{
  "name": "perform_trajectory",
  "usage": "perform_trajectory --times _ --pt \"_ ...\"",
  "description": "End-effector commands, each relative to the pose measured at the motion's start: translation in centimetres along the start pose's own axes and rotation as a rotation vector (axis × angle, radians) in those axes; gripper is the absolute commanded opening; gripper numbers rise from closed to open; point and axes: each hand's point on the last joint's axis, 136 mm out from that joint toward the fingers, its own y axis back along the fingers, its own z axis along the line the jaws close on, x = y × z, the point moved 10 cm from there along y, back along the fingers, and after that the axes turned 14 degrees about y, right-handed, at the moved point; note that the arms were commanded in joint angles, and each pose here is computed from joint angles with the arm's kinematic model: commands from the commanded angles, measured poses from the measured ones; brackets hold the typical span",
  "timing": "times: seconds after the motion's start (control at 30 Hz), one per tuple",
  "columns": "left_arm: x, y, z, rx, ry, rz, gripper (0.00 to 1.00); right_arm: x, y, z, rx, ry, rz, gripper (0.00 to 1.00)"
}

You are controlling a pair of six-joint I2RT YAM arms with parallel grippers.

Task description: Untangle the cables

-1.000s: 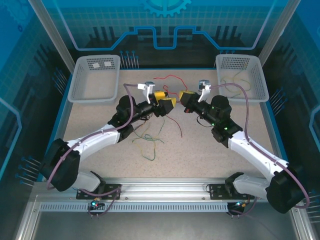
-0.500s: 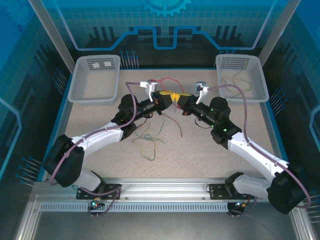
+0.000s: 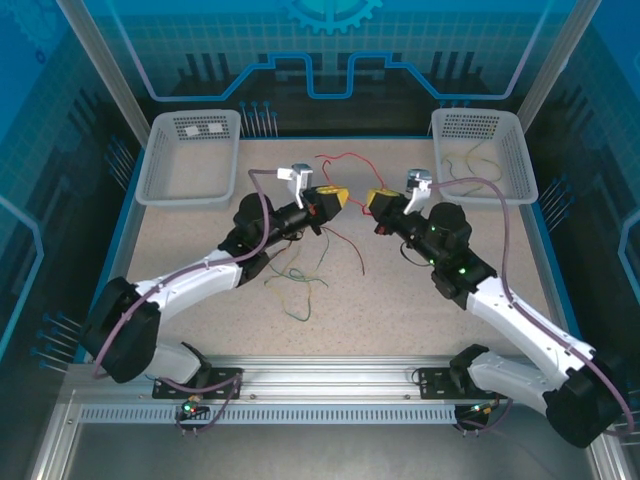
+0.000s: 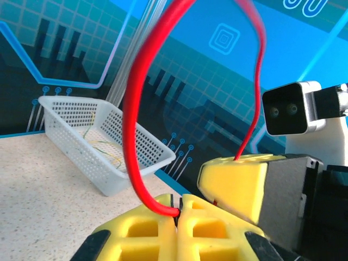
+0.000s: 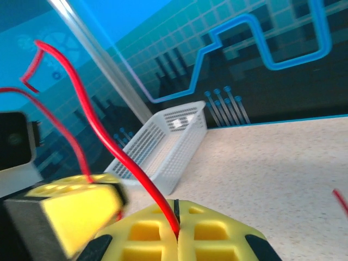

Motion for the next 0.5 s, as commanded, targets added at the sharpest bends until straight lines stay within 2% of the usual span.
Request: perform_trajectory --times 0.0,0.27,0.47 --pt "-1.2 2.1 0.0 -0.081 -0.069 -0.08 0.0 0.2 1.6 -2.4 0.199 0.016 -0.009 0.0" --pt "-1.9 5.1 0.2 -0.149 -0.104 -0.098 0.0 0.4 4.1 -5.8 0.368 -0.039 -0.028 0.0" --pt "-1.6 7.0 1.0 -0.24 -0.124 -0.12 0.0 -0.2 5.9 -7.5 0.442 -0.047 -0.052 0.0"
